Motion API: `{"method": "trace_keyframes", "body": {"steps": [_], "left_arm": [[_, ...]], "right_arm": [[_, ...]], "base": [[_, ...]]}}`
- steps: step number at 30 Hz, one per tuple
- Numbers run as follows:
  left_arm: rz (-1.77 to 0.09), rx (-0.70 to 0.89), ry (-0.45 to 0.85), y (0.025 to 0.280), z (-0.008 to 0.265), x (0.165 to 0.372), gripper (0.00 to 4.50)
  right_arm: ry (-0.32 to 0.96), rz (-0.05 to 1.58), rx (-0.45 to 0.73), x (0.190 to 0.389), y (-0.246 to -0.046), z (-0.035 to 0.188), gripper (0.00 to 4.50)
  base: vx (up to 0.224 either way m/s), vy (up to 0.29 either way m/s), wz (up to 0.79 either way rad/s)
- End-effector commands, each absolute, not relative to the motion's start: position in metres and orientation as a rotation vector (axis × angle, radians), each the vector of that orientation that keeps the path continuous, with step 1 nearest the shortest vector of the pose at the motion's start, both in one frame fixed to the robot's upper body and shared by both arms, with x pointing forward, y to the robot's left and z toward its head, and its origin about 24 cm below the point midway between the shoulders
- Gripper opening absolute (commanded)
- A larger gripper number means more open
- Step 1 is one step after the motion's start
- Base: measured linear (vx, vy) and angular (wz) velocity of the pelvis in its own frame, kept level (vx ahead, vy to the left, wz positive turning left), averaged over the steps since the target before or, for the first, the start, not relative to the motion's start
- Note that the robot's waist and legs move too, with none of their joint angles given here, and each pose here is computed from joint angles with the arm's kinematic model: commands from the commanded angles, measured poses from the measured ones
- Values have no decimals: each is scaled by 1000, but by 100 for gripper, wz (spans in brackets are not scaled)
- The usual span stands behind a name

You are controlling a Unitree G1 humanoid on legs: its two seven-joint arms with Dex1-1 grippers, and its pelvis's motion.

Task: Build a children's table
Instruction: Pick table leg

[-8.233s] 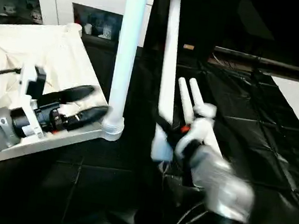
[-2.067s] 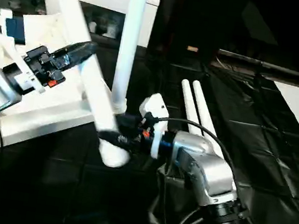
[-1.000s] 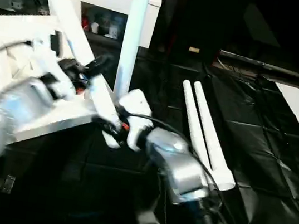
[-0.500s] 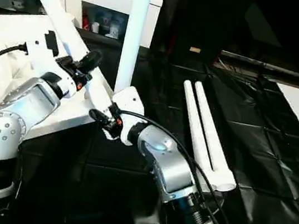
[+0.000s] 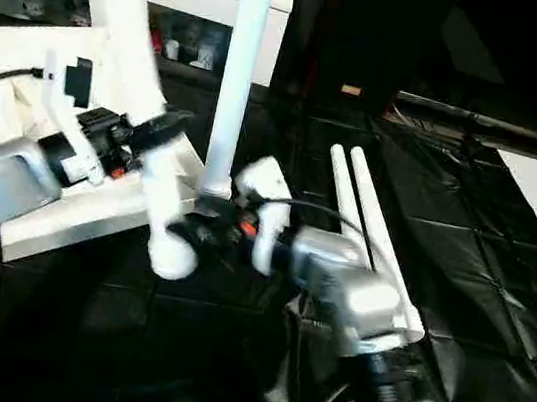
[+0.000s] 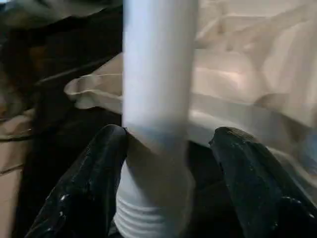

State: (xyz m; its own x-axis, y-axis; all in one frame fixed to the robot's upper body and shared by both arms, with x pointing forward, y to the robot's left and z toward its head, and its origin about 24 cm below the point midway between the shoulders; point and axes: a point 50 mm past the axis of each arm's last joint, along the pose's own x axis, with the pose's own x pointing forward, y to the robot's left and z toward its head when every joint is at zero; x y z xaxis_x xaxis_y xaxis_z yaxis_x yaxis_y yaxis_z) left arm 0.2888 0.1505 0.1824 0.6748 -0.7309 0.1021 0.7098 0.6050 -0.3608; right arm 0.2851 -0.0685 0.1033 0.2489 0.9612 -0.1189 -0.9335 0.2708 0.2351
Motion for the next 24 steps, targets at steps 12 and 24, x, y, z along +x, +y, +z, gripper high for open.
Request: {"method": "trace_keyframes", "body": {"steps": [12,24], "left_arm": [[-1142,-496,-39,137,203,268,184],[-962,-465,-27,142,194,283,184]], "right_arm": [[316,1385,148,275,-68,104,223],[263,1315,121,279,-65,105,198]], "base": [[0,0,0],[0,0,0]]}}
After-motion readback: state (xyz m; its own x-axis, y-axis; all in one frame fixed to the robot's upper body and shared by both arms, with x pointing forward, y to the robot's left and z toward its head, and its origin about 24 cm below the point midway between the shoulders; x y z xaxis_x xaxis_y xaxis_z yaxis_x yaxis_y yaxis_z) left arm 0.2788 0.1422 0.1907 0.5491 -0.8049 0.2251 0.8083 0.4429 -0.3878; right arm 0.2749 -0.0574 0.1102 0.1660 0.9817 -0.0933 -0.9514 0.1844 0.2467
